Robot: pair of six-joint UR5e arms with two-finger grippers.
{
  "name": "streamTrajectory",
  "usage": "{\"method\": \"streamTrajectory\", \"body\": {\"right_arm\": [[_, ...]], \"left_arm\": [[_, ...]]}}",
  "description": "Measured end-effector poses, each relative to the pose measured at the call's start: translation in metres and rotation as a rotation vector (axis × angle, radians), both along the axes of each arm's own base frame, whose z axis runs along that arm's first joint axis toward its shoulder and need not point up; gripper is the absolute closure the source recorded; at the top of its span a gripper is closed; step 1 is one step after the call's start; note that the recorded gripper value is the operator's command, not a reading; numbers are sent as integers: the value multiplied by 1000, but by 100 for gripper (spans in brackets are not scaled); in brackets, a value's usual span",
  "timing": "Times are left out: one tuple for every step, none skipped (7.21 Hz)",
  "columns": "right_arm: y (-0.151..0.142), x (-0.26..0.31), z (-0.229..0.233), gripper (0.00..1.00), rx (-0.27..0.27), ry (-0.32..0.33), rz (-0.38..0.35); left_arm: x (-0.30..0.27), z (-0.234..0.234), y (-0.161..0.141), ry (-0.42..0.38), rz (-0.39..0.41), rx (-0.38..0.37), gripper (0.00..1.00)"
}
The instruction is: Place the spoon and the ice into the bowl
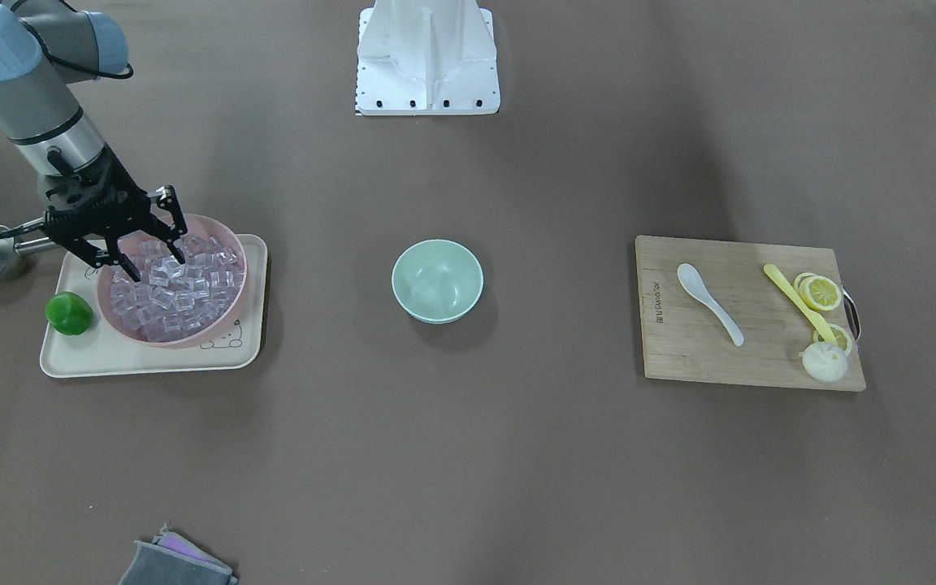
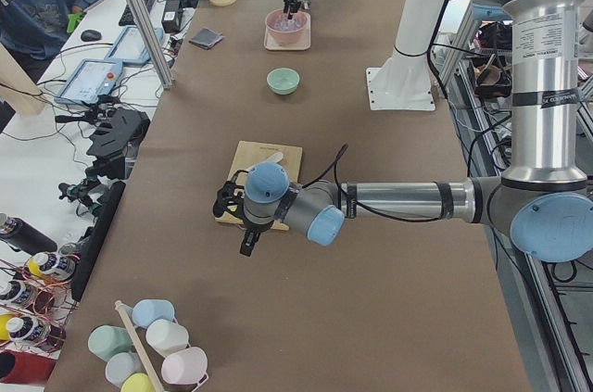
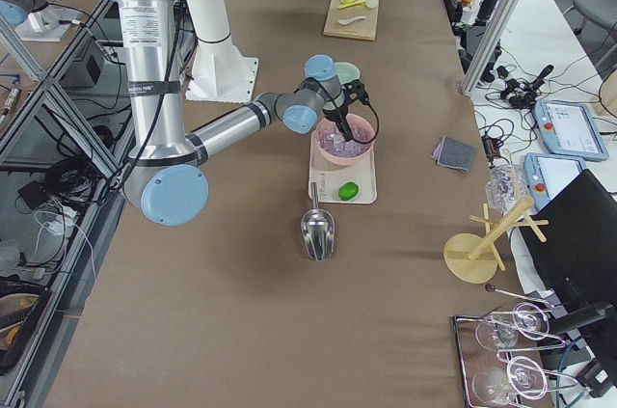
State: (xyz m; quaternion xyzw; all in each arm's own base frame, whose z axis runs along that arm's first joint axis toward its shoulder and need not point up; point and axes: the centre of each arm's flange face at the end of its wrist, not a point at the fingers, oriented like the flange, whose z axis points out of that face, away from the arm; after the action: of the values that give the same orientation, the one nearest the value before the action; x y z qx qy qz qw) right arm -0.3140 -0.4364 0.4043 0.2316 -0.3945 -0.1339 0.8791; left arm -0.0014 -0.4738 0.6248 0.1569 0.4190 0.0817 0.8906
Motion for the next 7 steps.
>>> {"method": "streamTrajectory", "body": {"right_arm": [[5, -8, 2, 43, 11, 14, 0], [9, -13, 4, 43, 20, 26, 1], [12, -17, 6, 43, 27, 36, 4], [13, -20, 6, 49, 32, 42, 6], [14, -21, 7, 55, 38, 47, 8], [15, -22, 7, 57, 41, 51, 9], [15, -22, 8, 58, 43, 54, 9]], "left_arm": [[0, 0, 0, 1, 0, 0, 2], [0, 0, 0, 1, 0, 0, 2], [0, 0, 0, 0, 0, 0, 2], [0, 0, 0, 0, 0, 0, 2], [0, 0, 0, 0, 0, 0, 2], [0, 0, 0, -1, 0, 0, 2], [0, 0, 0, -1, 0, 0, 2]]}}
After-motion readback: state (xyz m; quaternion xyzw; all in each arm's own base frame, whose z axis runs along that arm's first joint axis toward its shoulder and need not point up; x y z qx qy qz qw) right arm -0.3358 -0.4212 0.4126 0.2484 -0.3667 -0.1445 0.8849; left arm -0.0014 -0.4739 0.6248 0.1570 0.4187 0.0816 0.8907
